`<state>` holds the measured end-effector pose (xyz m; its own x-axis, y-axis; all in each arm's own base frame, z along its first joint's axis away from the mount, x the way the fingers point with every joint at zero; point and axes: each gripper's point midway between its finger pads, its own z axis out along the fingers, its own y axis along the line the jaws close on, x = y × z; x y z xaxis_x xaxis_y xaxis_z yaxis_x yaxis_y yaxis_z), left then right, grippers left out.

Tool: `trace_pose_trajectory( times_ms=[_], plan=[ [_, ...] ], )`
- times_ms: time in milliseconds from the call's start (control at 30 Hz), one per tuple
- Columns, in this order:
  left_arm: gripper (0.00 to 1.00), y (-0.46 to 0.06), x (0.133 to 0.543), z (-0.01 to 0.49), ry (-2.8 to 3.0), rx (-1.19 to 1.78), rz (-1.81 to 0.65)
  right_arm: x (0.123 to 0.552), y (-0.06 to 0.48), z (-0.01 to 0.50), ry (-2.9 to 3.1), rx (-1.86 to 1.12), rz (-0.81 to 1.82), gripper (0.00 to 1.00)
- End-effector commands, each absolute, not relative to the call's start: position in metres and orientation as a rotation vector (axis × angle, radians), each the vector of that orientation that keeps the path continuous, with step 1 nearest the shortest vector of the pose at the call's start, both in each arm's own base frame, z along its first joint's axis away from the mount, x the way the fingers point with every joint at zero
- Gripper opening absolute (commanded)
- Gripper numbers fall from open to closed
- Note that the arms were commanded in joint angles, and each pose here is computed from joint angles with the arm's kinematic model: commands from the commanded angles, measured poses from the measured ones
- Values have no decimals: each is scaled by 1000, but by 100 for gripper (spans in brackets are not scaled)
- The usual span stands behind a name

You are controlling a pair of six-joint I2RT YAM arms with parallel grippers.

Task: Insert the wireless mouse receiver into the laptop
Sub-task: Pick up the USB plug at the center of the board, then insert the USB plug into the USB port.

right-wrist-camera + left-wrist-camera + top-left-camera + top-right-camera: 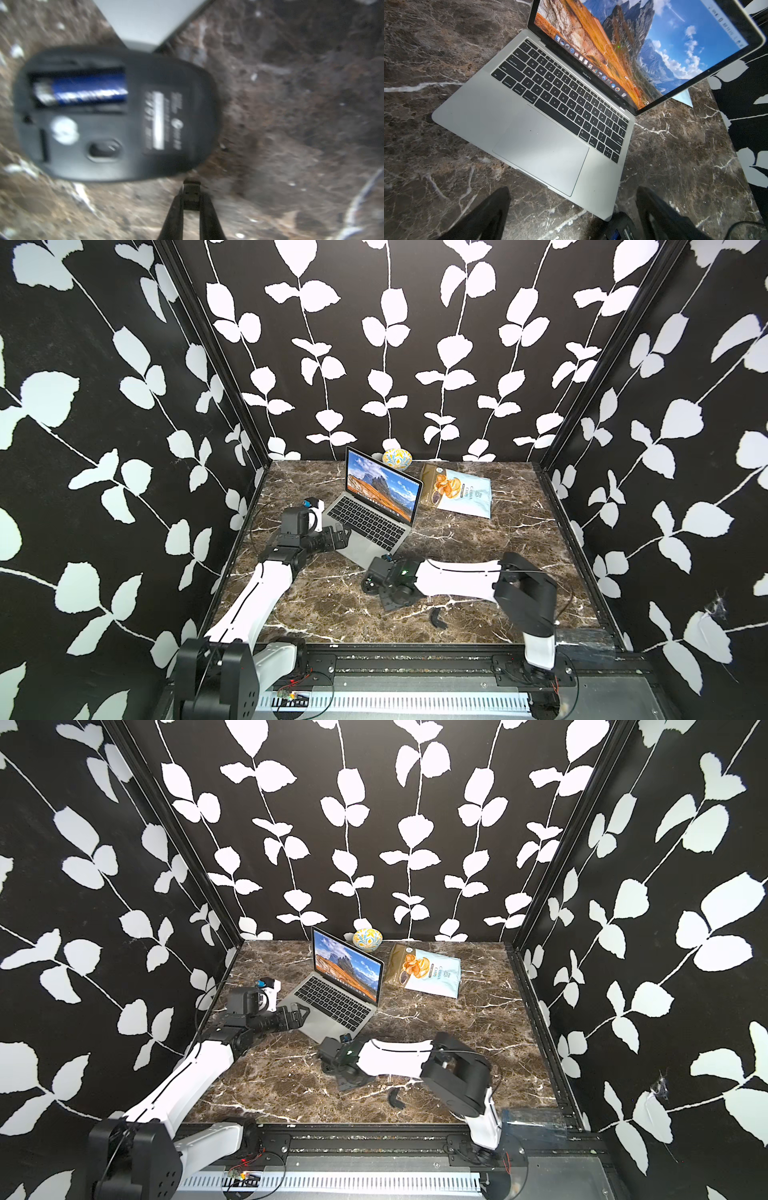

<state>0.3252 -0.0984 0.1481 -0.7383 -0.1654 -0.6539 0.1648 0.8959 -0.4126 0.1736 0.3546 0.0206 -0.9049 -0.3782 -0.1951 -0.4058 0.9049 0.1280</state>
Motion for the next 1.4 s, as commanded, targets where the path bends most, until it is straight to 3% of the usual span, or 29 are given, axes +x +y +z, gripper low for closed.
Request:
trace_pose_trajectory(
  times_ms=[0,400,733,1367],
  plan=[
    [98,-97,347,161,2272,23,-552,187,333,24,2816,-835,306,14],
    [98,-80,441,123,2324,-76,-553,270,314,37,2475,-1151,487,15],
    [98,-75,499,76,2420,-84,-626,339,311,26,2357,-1242,444,15],
    [92,-88,517,43,2510,-58,-764,366,321,15,2342,-1289,449,14]
  ],
)
